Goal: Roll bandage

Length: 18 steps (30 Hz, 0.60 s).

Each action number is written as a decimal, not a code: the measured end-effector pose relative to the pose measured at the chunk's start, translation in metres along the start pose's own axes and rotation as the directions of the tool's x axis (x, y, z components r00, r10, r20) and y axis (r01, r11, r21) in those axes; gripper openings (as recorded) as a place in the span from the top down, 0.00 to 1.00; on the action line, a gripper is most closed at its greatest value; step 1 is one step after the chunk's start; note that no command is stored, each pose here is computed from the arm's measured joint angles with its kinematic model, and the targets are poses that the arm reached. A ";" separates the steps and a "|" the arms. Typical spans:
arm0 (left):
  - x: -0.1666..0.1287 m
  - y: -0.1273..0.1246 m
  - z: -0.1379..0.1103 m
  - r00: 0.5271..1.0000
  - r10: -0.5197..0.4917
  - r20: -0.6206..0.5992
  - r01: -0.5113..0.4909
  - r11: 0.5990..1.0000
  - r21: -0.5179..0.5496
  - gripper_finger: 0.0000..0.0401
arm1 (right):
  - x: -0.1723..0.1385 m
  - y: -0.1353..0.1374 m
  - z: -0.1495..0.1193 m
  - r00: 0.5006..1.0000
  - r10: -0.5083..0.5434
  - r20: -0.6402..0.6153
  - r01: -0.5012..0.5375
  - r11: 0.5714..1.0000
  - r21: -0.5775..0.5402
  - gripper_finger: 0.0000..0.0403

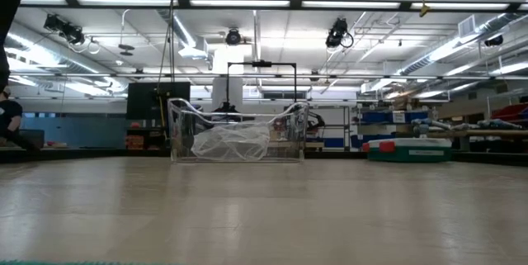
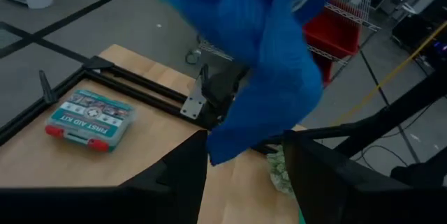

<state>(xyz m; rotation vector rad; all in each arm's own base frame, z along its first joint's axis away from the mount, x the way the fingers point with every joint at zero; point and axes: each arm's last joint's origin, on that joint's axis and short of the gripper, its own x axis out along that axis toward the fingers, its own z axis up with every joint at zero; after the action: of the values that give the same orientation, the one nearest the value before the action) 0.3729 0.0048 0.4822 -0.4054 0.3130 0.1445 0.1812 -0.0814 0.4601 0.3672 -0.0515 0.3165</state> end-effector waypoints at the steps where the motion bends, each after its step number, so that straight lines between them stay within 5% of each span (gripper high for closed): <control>1: 0.000 0.000 0.000 1.000 -0.002 0.004 0.002 1.000 0.008 0.52 | 0.000 0.000 0.000 1.000 0.000 0.000 0.000 1.000 0.000 1.00; 7: -0.001 -0.003 0.006 0.998 -0.017 0.061 0.014 0.999 0.044 0.61 | 0.000 0.000 0.000 1.000 -0.001 -0.002 0.001 1.000 0.003 1.00; 14: 0.000 0.003 0.007 0.997 0.037 0.067 -0.040 0.998 0.040 0.95 | 0.000 -0.001 -0.001 1.000 -0.004 -0.008 0.004 1.000 0.009 1.00; 18: -0.002 0.015 0.005 0.990 0.136 0.042 -0.137 0.990 0.035 0.97 | 0.000 -0.001 -0.001 1.000 -0.005 -0.011 0.006 1.000 0.013 1.00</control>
<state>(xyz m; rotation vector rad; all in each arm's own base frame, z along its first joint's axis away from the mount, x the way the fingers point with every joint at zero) 0.3698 0.0201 0.4822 -0.3433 0.3045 0.2800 0.1816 -0.0816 0.4585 0.3785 -0.0378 0.3135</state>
